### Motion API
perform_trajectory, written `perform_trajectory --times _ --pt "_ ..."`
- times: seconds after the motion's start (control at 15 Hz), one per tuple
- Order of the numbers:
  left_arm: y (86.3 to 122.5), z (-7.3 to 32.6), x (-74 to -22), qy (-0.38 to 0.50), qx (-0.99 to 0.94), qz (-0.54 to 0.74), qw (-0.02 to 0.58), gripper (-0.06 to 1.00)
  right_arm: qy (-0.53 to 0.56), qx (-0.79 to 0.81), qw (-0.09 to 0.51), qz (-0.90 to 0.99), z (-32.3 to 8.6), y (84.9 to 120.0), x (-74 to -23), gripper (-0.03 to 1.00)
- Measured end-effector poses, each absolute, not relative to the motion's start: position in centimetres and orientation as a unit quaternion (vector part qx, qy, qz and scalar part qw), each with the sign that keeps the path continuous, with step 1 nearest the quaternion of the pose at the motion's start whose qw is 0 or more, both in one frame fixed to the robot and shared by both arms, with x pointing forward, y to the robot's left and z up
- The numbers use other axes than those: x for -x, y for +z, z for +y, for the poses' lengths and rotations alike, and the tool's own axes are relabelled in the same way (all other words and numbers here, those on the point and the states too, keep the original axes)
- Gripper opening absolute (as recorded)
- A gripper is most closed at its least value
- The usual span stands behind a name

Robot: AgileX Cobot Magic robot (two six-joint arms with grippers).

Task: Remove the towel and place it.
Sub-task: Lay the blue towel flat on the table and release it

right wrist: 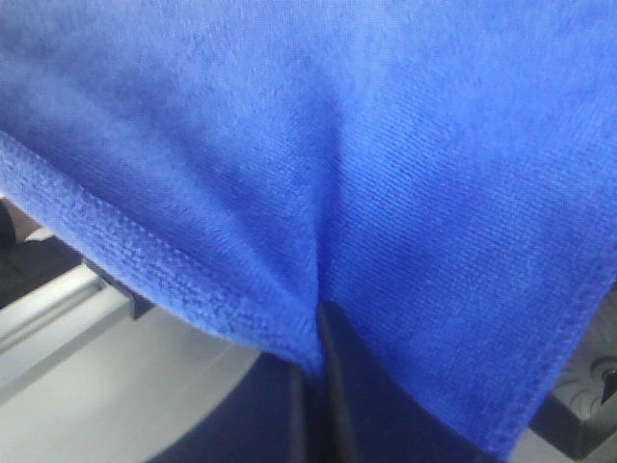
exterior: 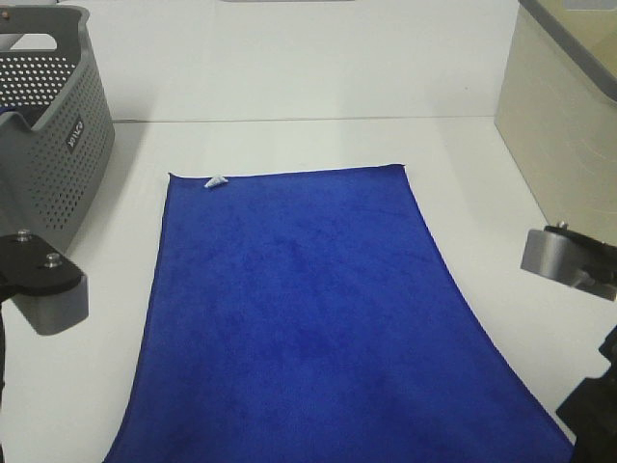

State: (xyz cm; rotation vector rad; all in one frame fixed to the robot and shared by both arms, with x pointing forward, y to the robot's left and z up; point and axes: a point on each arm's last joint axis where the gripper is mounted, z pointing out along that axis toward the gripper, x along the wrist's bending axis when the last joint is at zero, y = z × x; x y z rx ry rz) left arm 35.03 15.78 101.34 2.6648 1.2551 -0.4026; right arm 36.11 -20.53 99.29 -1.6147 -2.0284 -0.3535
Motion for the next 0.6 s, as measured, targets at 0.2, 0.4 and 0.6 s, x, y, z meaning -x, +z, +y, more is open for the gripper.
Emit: perform_trajectory --times 0.2,0.4,0.6 --pt "99.8 15.2 -35.6 -0.153 -0.891 0.424 0.047 0.00 -0.120 0.593 0.272 -0.749 -20.7 98.4 -35.5 0.01" --pt "97.5 14.2 -36.3 -0.185 -0.886 0.424 0.008 0.00 -0.089 0.598 0.275 -0.748 -20.6 97.0 -36.4 0.01" --pt "95.4 13.3 -37.1 -0.193 -0.879 0.436 -0.008 0.00 -0.049 0.602 0.279 -0.747 -20.6 95.0 -37.3 0.01"
